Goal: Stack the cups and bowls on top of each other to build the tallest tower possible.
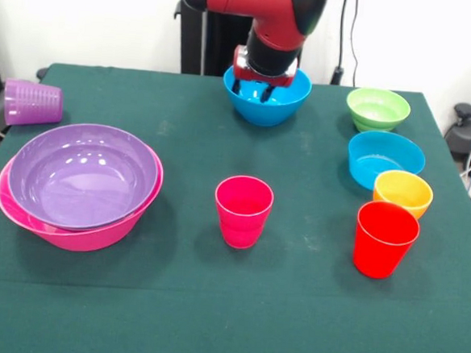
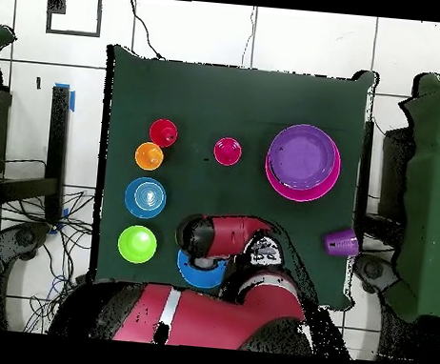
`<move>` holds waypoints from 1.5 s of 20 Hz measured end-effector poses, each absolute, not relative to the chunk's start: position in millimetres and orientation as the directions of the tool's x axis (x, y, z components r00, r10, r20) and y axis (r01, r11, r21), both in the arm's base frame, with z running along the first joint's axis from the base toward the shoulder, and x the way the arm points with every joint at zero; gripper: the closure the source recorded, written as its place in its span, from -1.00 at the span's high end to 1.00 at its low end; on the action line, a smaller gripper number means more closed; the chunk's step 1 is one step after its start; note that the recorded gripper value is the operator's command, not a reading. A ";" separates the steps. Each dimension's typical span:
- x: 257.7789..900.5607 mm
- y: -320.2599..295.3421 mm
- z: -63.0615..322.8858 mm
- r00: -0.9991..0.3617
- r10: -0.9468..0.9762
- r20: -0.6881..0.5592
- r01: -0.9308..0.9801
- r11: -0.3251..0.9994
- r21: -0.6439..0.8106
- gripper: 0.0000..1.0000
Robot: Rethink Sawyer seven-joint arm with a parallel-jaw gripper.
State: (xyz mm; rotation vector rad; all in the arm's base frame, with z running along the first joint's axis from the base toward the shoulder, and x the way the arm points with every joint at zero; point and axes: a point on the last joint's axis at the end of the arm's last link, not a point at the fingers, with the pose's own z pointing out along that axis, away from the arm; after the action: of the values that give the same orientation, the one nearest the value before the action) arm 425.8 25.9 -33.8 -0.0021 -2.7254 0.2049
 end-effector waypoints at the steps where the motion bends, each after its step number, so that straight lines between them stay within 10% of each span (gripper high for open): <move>1: 427.8 25.4 -31.9 -0.920 0.032 0.391 -0.027 0.989 -0.145 1.00; 30: 464.8 9.4 6.4 -0.954 0.061 0.293 0.015 0.988 -0.155 1.00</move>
State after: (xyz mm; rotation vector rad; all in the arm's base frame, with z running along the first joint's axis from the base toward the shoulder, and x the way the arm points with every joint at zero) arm 464.8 9.4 6.4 -0.0553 -2.8312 0.2180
